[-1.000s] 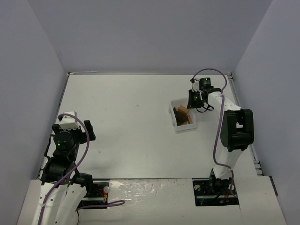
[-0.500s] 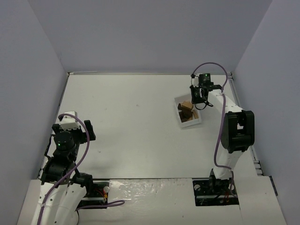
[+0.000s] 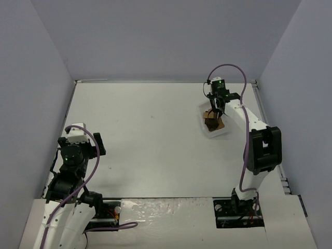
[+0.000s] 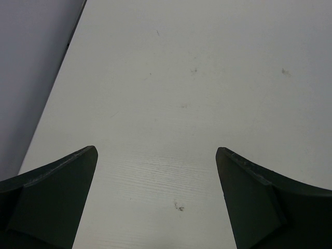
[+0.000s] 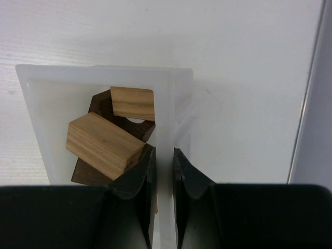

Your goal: Build the wood block tower

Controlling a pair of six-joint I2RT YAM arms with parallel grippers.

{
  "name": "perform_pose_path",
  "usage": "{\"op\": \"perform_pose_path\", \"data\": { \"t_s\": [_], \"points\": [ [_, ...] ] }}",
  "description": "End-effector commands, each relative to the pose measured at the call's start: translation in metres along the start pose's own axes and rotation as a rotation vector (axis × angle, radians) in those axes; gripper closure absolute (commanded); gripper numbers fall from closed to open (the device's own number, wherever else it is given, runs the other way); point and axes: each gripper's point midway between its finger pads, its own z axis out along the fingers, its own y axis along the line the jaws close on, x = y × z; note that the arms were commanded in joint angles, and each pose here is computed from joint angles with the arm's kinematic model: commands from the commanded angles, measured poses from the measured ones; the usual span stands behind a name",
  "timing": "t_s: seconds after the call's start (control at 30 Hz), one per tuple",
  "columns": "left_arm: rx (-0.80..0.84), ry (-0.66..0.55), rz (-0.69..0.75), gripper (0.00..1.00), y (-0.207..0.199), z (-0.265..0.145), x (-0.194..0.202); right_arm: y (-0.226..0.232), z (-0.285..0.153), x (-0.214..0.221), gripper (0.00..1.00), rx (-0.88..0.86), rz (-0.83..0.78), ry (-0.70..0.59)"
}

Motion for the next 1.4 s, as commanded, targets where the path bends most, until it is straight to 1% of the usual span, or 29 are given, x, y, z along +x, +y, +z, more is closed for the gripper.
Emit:
{"op": "perform_pose_path", "data": {
  "t_s": [0.0, 0.07, 0.23, 0.47, 0.57, 0.67, 0.73, 0.83, 1.1, 1.37],
  "points": [
    [0.0, -0.036, -0.004, 0.03, -0.003, 0.003, -0.016, -0.041, -0.012, -0.05, 1.0, 0.13, 0.04, -0.127],
    [0.007, -0.023, 0.003, 0.03, -0.005, 0.005, -0.014, -0.043, -0.005, -0.05, 1.0, 0.147, 0.023, -0.113],
    [0.014, -0.02, 0.003, 0.03, -0.008, 0.005, -0.014, -0.062, 0.009, -0.051, 1.0, 0.274, -0.044, -0.071],
    [-0.002, -0.004, -0.001, 0.03, -0.006, 0.006, -0.013, -0.091, 0.009, -0.064, 1.0, 0.441, -0.09, -0.06],
    [-0.01, 0.003, 0.002, 0.03, -0.005, 0.006, -0.012, -0.093, 0.001, -0.075, 1.0, 0.491, -0.095, -0.087],
    [-0.025, 0.001, 0.001, 0.03, -0.002, 0.006, -0.012, -0.096, -0.001, -0.071, 1.0, 0.56, -0.112, -0.068],
    [-0.03, 0.0, 0.0, 0.03, -0.001, 0.005, -0.012, -0.096, 0.001, -0.065, 1.0, 0.615, -0.142, -0.033],
    [-0.031, -0.007, -0.003, 0.03, 0.0, 0.004, -0.014, -0.088, 0.005, -0.06, 1.0, 0.633, -0.185, -0.015],
    [-0.024, -0.011, -0.002, 0.03, -0.001, 0.003, -0.014, -0.077, 0.016, -0.038, 1.0, 0.749, -0.261, 0.069],
    [-0.009, -0.015, 0.004, 0.03, -0.005, 0.002, -0.014, -0.041, 0.022, -0.029, 0.99, 0.725, -0.341, 0.074]
  ]
}}
